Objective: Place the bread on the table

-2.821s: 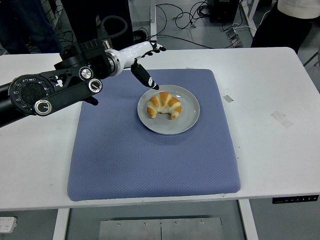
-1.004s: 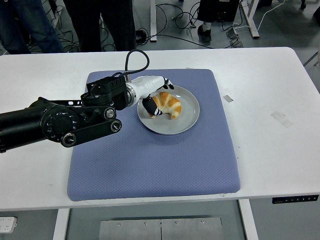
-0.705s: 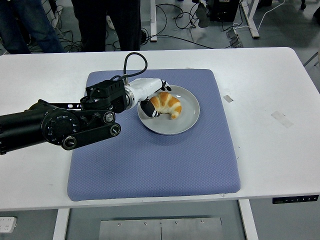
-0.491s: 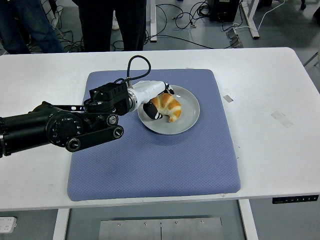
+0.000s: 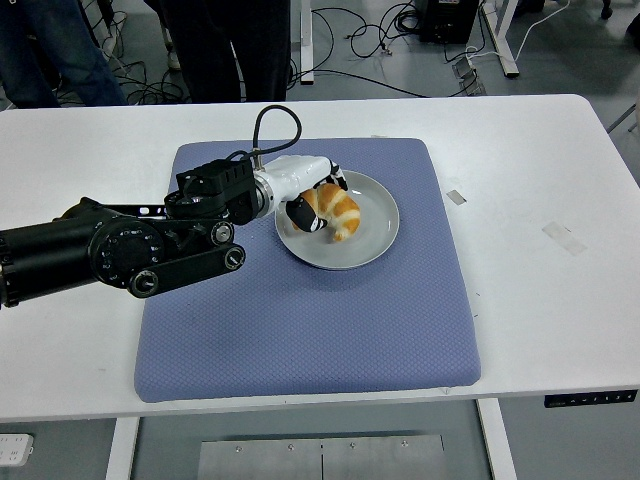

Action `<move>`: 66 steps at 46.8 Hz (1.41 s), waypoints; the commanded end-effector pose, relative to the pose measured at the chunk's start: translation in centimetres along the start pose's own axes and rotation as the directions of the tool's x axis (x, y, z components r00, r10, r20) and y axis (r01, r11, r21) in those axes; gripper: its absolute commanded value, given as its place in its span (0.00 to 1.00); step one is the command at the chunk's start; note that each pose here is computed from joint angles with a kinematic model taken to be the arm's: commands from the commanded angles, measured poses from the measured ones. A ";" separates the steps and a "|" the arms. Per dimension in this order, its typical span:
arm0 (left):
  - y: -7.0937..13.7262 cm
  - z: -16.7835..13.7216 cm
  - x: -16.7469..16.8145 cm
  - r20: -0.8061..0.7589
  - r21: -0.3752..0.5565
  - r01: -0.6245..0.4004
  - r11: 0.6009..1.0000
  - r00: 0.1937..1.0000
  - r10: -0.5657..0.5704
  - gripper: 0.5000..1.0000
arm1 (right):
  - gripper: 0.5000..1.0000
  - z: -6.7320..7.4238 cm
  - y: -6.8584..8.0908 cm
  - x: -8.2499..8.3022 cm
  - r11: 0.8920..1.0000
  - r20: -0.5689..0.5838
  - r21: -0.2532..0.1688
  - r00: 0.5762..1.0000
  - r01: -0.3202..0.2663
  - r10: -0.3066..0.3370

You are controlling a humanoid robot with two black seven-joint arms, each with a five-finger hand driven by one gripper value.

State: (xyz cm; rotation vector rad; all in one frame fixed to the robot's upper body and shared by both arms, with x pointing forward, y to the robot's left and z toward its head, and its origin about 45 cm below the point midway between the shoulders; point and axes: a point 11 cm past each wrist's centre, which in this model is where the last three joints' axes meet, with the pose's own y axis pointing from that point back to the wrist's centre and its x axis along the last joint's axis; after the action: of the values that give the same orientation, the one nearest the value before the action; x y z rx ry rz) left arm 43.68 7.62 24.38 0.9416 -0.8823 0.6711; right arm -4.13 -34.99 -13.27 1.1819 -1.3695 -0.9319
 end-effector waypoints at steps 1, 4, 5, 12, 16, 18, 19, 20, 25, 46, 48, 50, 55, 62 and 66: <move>0.2 -0.6 1.9 0.004 0.012 -0.034 0.999 0.999 0.034 0.27 | 1.00 -0.1 0.0 0.0 1.000 0.000 0.001 1.000 0.000 0.000; 0.4 -1.4 2.7 0.006 0.028 -0.048 0.998 0.999 0.048 0.27 | 1.00 0.0 0.0 0.0 1.000 0.000 -0.001 1.000 0.000 0.000; 0.5 -1.6 2.8 0.006 0.032 -0.050 0.998 0.999 0.050 0.27 | 1.00 0.0 0.0 0.0 1.000 0.000 -0.001 1.000 0.000 0.000; 1.1 -4.2 3.6 0.005 0.092 -0.063 0.994 0.998 0.063 0.27 | 1.00 0.0 0.0 0.0 1.000 0.000 -0.001 1.000 0.000 0.000; 1.7 -6.1 4.4 0.006 0.132 -0.079 0.988 0.997 0.079 0.27 | 1.00 0.0 0.0 0.0 1.000 0.000 -0.001 1.000 0.000 0.000; 2.0 -7.1 4.8 0.007 0.151 -0.089 0.984 0.996 0.089 0.27 | 1.00 -0.1 0.0 0.0 1.000 0.000 0.001 1.000 0.000 0.000; 2.2 -7.5 5.0 0.007 0.159 -0.093 0.983 0.996 0.093 0.28 | 1.00 0.0 0.0 0.0 1.000 0.000 -0.001 1.000 0.000 0.000; 2.4 -8.0 5.2 0.009 0.169 -0.096 0.981 0.995 0.096 0.28 | 1.00 0.0 0.0 0.0 1.000 0.000 -0.001 1.000 0.000 0.000; 3.1 -10.1 5.5 0.014 0.213 -0.109 0.971 0.994 0.109 0.28 | 1.00 0.0 0.0 0.0 1.000 0.000 -0.001 1.000 0.000 0.000; 4.1 -13.9 2.3 -0.033 0.290 -0.091 0.953 0.994 0.105 0.29 | 1.00 0.0 0.0 0.0 1.000 0.000 -0.001 1.000 0.000 0.000; 4.1 -14.0 2.0 -0.037 0.293 -0.085 0.952 0.994 0.100 0.30 | 1.00 0.0 0.0 0.0 1.000 0.000 -0.001 1.000 0.000 0.000; 4.1 -14.0 1.7 -0.040 0.293 -0.080 0.953 0.995 0.096 0.32 | 1.00 0.0 0.0 0.0 1.000 0.000 -0.001 1.000 0.000 0.000; 4.0 -13.9 1.7 -0.041 0.290 -0.080 0.954 0.995 0.096 0.42 | 1.00 0.0 0.0 0.0 1.000 0.000 -0.001 1.000 0.000 0.000; 4.0 -13.7 1.9 -0.046 0.287 -0.084 0.954 0.994 0.102 0.87 | 1.00 -0.1 0.0 0.0 1.000 0.000 0.001 1.000 0.000 0.000; 4.0 -13.6 2.5 -0.069 0.288 -0.093 0.953 0.991 0.117 0.94 | 1.00 0.0 0.0 0.0 1.000 0.000 -0.001 1.000 0.000 0.000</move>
State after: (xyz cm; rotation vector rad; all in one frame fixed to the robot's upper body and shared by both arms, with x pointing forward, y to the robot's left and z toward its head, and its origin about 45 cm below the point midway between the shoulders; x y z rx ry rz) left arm 46.14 21.82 23.61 1.1313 -0.7890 0.9271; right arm -4.15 -34.99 -13.27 1.1817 -1.3693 -0.9321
